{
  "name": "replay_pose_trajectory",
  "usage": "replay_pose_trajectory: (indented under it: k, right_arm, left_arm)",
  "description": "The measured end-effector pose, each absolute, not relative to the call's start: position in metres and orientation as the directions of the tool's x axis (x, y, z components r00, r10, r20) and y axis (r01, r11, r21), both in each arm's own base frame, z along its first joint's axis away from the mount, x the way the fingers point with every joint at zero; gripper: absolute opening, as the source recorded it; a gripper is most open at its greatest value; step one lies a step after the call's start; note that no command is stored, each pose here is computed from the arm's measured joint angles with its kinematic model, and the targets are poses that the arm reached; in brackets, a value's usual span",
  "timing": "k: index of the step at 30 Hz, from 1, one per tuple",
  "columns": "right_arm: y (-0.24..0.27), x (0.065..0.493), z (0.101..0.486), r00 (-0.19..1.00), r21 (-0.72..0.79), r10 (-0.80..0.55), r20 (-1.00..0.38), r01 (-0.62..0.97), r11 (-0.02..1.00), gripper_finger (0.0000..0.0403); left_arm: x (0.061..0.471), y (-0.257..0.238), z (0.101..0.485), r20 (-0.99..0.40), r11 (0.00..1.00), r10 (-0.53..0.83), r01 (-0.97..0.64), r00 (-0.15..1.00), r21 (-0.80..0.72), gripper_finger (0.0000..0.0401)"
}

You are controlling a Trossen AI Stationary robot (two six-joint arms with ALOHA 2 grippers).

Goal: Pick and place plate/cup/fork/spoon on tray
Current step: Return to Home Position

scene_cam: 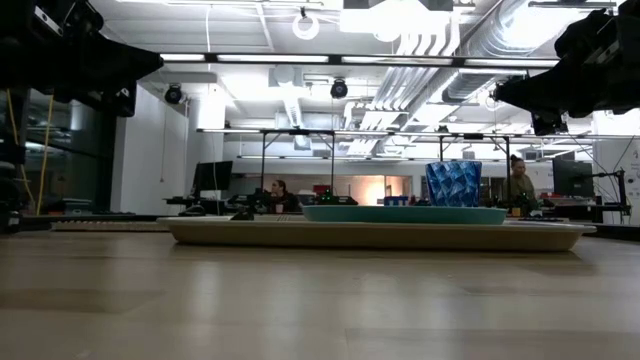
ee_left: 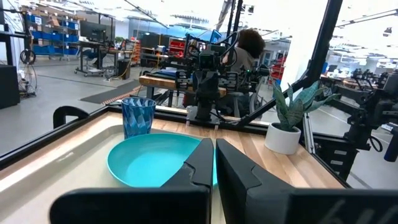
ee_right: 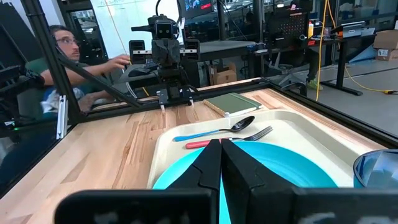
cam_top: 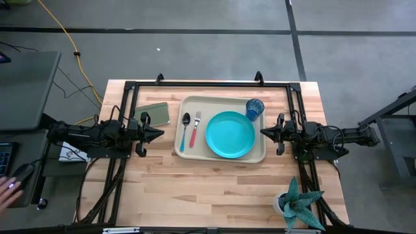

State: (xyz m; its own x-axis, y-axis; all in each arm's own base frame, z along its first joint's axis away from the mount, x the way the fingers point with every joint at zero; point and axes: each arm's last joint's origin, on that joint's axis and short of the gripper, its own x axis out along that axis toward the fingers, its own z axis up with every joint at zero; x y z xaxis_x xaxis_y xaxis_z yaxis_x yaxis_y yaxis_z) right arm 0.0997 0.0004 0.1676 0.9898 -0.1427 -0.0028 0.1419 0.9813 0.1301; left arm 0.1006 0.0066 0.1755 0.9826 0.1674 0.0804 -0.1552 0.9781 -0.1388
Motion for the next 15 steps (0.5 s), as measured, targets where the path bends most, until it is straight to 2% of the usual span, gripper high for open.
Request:
replay_pose_trajectory:
  k: [15]
  right_arm:
    - [0.0004,0.0997,0.1676,0.99,0.13,-0.142,-0.003,0.142,0.981,0.0]
  left_arm:
    - [0.1006,0.0066,0.1755,0.08,0.978,0.167,-0.155,0.983,-0.139,0.0001]
